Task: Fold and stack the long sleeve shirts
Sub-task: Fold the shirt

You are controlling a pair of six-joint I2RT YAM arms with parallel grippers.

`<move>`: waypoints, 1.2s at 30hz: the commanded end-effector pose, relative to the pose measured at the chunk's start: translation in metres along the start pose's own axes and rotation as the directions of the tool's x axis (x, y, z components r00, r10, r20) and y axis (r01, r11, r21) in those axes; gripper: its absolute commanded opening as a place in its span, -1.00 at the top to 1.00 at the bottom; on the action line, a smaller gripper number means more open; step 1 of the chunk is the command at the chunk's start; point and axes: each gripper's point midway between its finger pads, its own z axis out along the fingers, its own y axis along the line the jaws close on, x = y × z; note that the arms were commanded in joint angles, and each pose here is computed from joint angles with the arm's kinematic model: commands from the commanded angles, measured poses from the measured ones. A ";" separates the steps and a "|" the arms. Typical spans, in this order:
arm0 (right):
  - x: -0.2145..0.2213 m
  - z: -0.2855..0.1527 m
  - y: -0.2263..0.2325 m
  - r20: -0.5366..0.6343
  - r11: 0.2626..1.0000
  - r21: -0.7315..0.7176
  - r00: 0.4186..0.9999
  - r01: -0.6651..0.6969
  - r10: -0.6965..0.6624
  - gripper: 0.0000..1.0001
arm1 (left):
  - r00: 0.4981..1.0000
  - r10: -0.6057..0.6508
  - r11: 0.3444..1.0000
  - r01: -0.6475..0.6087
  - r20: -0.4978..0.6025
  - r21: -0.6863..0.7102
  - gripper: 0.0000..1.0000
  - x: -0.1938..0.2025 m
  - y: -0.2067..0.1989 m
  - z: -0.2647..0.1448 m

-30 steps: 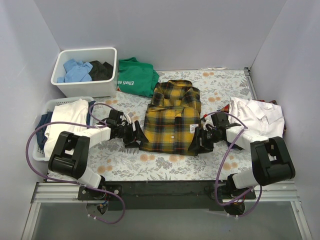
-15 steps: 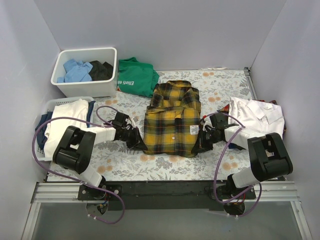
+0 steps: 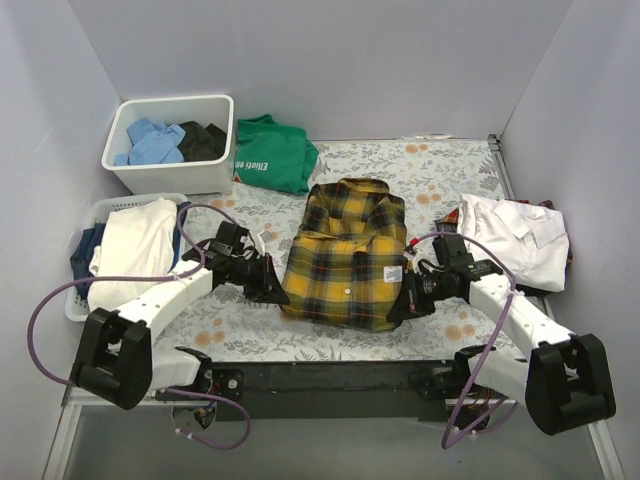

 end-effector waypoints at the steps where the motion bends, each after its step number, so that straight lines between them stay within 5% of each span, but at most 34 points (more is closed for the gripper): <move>1: 0.038 -0.015 0.020 -0.092 0.997 -0.072 0.995 -0.034 0.027 0.97 | 1.000 -0.009 1.000 0.008 -0.011 -0.028 1.00 0.007 -0.010 -0.020; 7: 0.035 -0.026 0.031 -0.011 0.997 -0.072 1.000 -0.029 0.029 0.97 | 0.999 -0.026 0.999 0.028 0.042 -0.039 1.00 0.010 -0.012 -0.031; 11: 0.067 -0.012 0.013 -0.085 0.992 -0.082 0.992 -0.100 0.094 0.97 | 0.993 -0.120 0.992 0.119 0.008 0.030 1.00 0.037 -0.010 -0.026; 14: 0.068 -0.017 0.012 -0.035 0.994 -0.056 0.995 -0.095 0.093 0.97 | 0.984 -0.176 0.984 0.177 -0.020 0.014 1.00 0.058 0.000 -0.028; 19: 0.096 -0.006 0.003 -0.115 0.980 -0.091 0.979 -0.177 0.166 0.97 | 0.974 -0.219 0.975 0.216 -0.065 -0.050 1.00 0.073 0.016 -0.024; 22: 0.070 -0.022 0.018 -0.034 0.992 -0.067 0.994 -0.110 0.108 0.97 | 0.989 -0.146 0.988 0.146 -0.006 -0.040 1.00 0.053 -0.001 -0.037; 27: 0.092 -0.010 0.004 -0.129 0.982 -0.066 0.977 -0.179 0.170 0.97 | 0.984 -0.172 0.984 0.170 -0.036 -0.056 1.00 0.054 0.010 -0.023; 30: 0.067 -0.024 0.021 -0.022 0.991 -0.065 0.994 -0.113 0.111 0.97 | 0.991 -0.130 0.991 0.131 0.022 -0.033 1.00 0.041 -0.004 -0.033; 36: 0.057 -0.034 0.040 -0.026 0.990 -0.110 0.996 -0.093 0.090 0.97 | 0.994 -0.082 0.995 0.085 0.072 -0.049 1.00 0.015 -0.020 -0.044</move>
